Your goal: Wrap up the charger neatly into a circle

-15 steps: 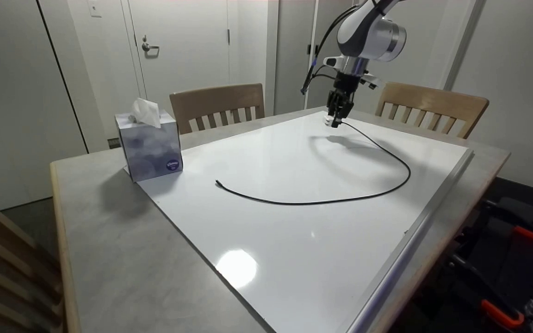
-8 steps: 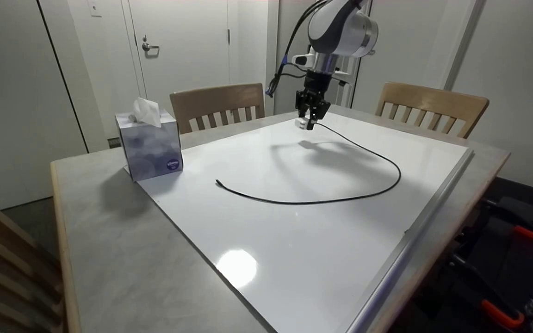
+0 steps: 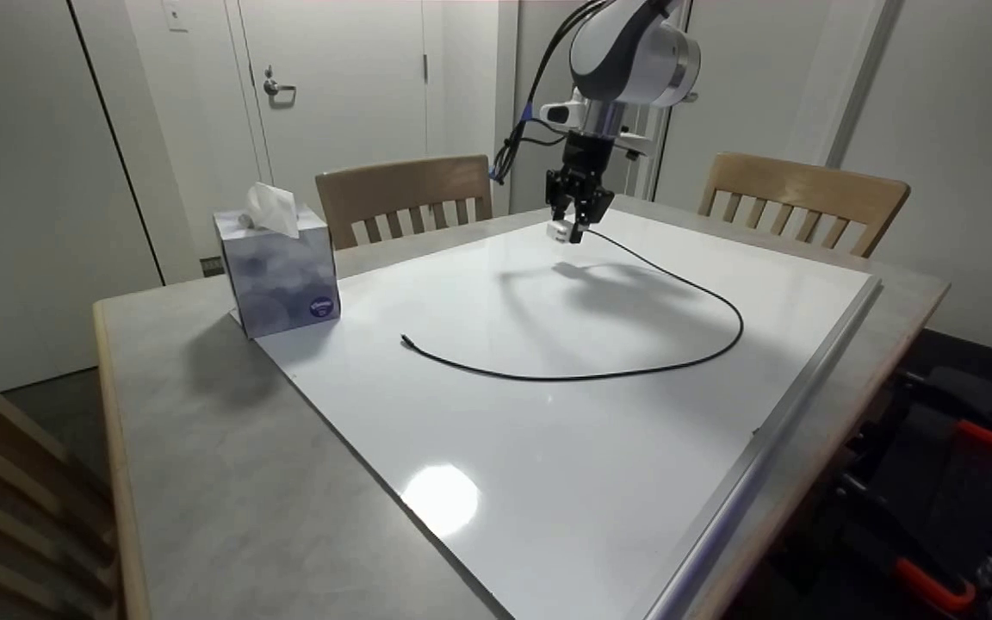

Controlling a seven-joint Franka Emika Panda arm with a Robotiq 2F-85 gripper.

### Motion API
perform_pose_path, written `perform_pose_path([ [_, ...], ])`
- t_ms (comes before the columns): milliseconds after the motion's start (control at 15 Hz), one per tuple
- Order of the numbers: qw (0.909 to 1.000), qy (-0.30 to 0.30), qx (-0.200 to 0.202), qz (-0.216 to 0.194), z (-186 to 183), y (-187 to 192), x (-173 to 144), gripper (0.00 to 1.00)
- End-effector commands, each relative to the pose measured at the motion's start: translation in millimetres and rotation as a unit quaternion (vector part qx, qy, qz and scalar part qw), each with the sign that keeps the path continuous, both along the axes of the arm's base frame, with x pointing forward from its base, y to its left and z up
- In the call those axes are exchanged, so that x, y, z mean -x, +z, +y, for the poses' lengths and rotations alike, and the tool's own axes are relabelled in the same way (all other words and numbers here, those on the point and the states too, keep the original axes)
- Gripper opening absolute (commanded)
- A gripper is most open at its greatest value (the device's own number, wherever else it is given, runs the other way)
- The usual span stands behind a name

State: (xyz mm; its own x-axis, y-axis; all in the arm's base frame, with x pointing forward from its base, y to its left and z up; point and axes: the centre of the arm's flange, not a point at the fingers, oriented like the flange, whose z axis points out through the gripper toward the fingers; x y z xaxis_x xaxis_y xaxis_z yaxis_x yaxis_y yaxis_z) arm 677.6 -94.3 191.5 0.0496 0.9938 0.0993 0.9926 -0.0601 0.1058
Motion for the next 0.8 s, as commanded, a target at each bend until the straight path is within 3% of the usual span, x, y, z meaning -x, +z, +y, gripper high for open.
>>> perform_pose_path([
  [0,0.9951,0.098,0.013,0.001,25,0,-8,0.25],
  [333,0.9743,0.223,0.031,0.0,69,-10,-2,0.25],
  [400,0.9841,0.176,0.023,-0.003,63,-4,-3,0.5],
  [667,0.9781,0.207,0.026,-0.001,75,-8,-2,0.5],
  [733,0.978,0.207,0.026,-0.001,74,-8,-2,0.25],
])
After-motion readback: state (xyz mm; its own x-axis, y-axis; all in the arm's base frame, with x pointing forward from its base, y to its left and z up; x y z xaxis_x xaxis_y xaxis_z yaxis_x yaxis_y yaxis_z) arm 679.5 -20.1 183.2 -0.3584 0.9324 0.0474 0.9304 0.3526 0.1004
